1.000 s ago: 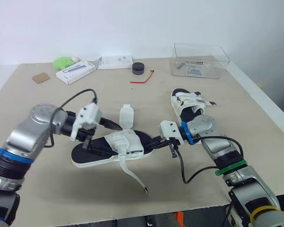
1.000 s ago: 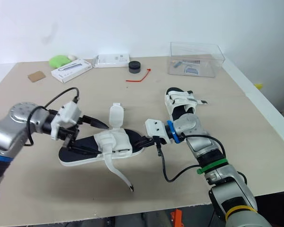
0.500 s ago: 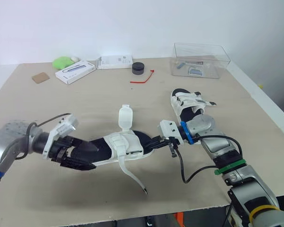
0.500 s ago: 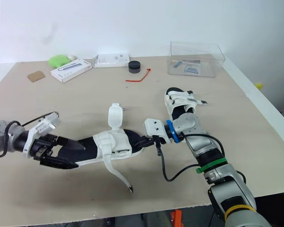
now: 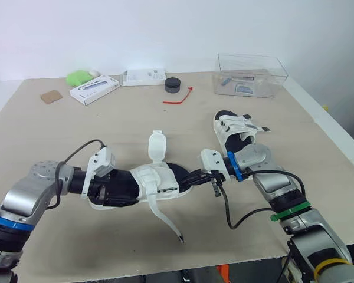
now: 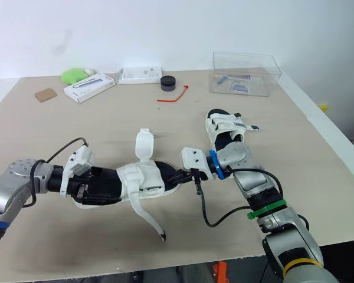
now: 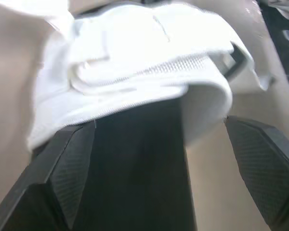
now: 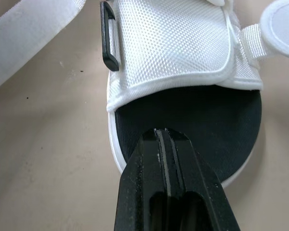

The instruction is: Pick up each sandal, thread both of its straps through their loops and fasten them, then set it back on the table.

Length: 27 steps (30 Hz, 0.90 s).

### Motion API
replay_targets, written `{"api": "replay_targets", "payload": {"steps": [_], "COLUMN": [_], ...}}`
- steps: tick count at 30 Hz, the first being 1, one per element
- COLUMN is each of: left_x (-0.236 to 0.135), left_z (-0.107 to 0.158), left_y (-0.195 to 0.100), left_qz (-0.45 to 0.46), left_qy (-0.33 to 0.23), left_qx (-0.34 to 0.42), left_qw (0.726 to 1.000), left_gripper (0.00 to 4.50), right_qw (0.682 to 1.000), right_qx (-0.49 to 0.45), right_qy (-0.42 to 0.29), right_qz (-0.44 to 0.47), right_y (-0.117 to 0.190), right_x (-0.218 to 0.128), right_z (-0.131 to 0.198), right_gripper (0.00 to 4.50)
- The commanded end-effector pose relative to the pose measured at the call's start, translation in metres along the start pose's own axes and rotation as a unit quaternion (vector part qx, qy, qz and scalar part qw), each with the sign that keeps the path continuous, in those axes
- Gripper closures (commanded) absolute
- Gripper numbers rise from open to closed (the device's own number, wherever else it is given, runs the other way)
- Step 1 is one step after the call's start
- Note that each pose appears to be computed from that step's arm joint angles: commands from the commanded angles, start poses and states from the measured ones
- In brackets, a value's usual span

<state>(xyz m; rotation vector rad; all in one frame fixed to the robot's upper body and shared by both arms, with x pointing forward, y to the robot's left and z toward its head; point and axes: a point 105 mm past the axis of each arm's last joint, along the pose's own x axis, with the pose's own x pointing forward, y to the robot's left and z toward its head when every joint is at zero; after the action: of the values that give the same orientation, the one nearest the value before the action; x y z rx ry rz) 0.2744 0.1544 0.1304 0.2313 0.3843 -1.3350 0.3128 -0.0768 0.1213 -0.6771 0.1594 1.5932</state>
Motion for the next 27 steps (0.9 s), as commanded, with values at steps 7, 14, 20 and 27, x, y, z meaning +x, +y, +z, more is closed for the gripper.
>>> {"api": "replay_targets", "payload": {"steps": [7, 14, 20, 27], "left_x": [0.018, 0.036, 0.041, 0.039], "left_z": [0.018, 0.030, 0.032, 0.038], "left_y": [0.009, 0.011, 0.010, 0.007], "left_qz": [-0.012, -0.029, -0.037, -0.044], "left_qy": [-0.024, -0.040, -0.042, -0.042], "left_qx": [0.062, 0.082, 0.089, 0.098], "left_qw": [0.998, 0.995, 0.994, 0.993], "left_gripper": [0.09, 0.09, 0.09, 0.09], "right_qw": [0.999, 0.999, 0.998, 0.998], "right_qx": [-0.006, -0.003, -0.005, -0.014], "right_qy": [-0.037, -0.031, -0.023, -0.012], "right_qz": [-0.030, -0.038, -0.051, -0.064], "right_y": [-0.006, -0.008, -0.013, -0.025], "right_x": [-0.005, -0.005, -0.008, -0.016], "right_z": [0.024, 0.021, 0.017, 0.014], "right_gripper": [4.50, 4.50, 4.50, 4.50]}}
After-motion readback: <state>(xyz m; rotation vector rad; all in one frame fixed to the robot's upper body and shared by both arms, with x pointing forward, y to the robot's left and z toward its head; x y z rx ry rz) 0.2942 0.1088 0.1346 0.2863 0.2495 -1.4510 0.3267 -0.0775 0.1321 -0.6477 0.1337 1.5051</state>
